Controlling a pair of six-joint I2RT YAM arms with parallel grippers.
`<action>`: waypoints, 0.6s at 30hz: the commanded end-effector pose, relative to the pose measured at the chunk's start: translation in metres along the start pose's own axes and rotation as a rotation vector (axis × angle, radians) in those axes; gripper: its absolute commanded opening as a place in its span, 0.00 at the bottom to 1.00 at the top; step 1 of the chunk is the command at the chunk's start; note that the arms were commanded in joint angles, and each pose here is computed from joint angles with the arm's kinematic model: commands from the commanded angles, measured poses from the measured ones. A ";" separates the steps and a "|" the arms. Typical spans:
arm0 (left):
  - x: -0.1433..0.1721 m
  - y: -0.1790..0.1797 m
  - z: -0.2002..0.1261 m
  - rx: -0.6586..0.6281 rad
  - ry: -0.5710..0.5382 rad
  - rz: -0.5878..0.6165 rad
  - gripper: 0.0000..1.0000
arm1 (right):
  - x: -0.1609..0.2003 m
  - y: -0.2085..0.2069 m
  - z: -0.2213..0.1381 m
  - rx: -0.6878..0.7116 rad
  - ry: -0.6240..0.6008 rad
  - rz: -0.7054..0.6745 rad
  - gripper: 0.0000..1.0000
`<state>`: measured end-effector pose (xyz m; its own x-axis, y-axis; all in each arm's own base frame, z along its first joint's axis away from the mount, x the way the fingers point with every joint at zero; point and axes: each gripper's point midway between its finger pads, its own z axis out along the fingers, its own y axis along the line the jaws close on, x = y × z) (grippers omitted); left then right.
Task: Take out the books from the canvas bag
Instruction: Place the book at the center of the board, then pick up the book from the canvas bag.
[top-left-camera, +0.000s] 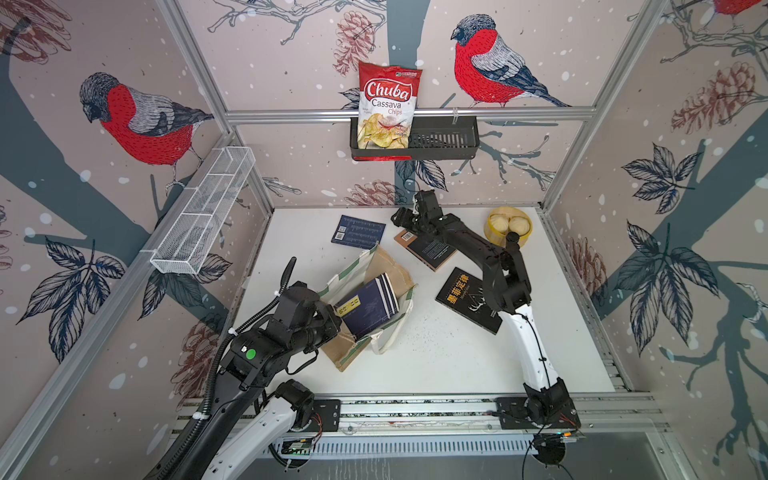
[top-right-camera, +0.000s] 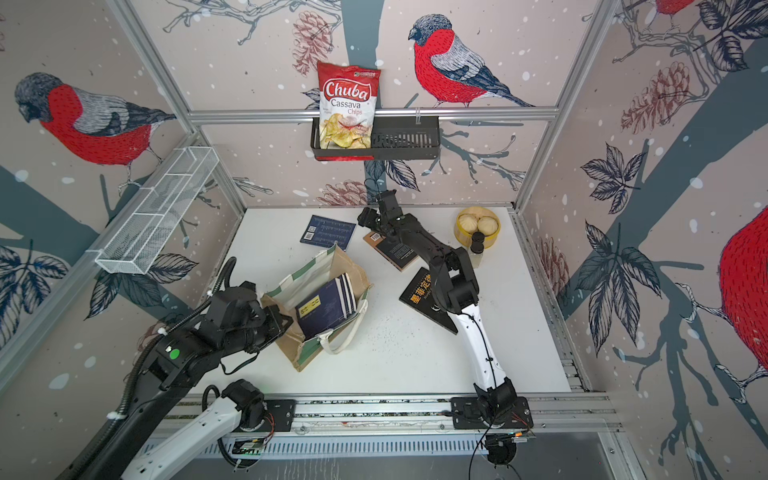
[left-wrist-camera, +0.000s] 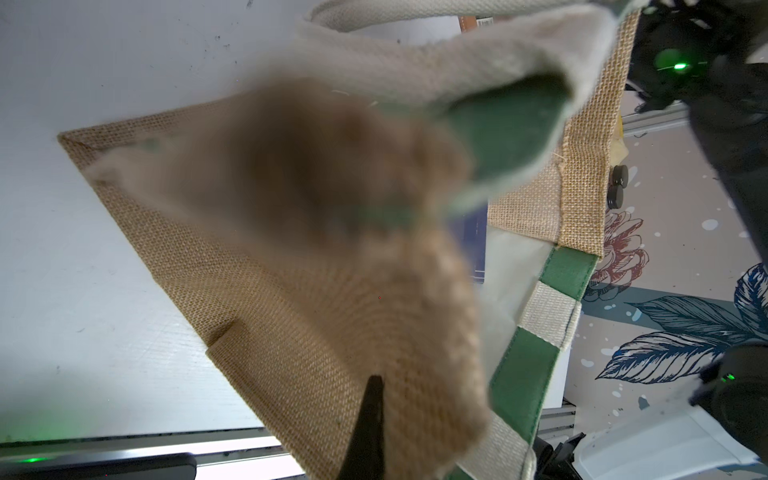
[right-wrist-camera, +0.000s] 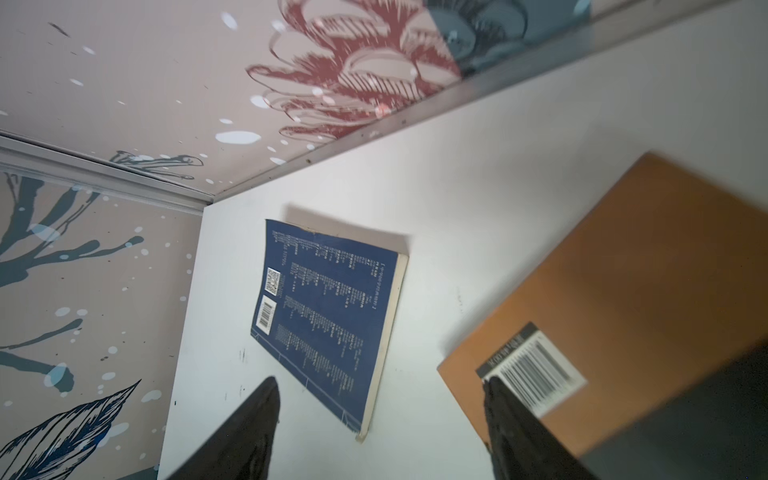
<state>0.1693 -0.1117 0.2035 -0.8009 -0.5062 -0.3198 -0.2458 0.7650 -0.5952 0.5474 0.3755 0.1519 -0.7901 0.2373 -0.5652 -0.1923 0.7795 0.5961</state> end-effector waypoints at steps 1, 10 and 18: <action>-0.004 -0.002 0.001 0.021 -0.024 -0.018 0.00 | -0.007 0.002 -0.053 0.093 0.033 -0.105 0.78; -0.007 -0.020 0.013 0.159 -0.054 -0.085 0.00 | 0.045 0.023 -0.160 0.124 0.191 -0.262 0.71; -0.003 -0.006 0.015 0.134 -0.061 -0.106 0.00 | 0.105 0.073 -0.229 0.101 0.256 -0.438 0.61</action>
<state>0.1817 -0.1237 0.2001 -0.7514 -0.5841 -0.3068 -0.2218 0.6615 -0.7164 0.3388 0.3364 0.2720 -0.7597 -0.2075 -0.6163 -0.4846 0.8125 0.3239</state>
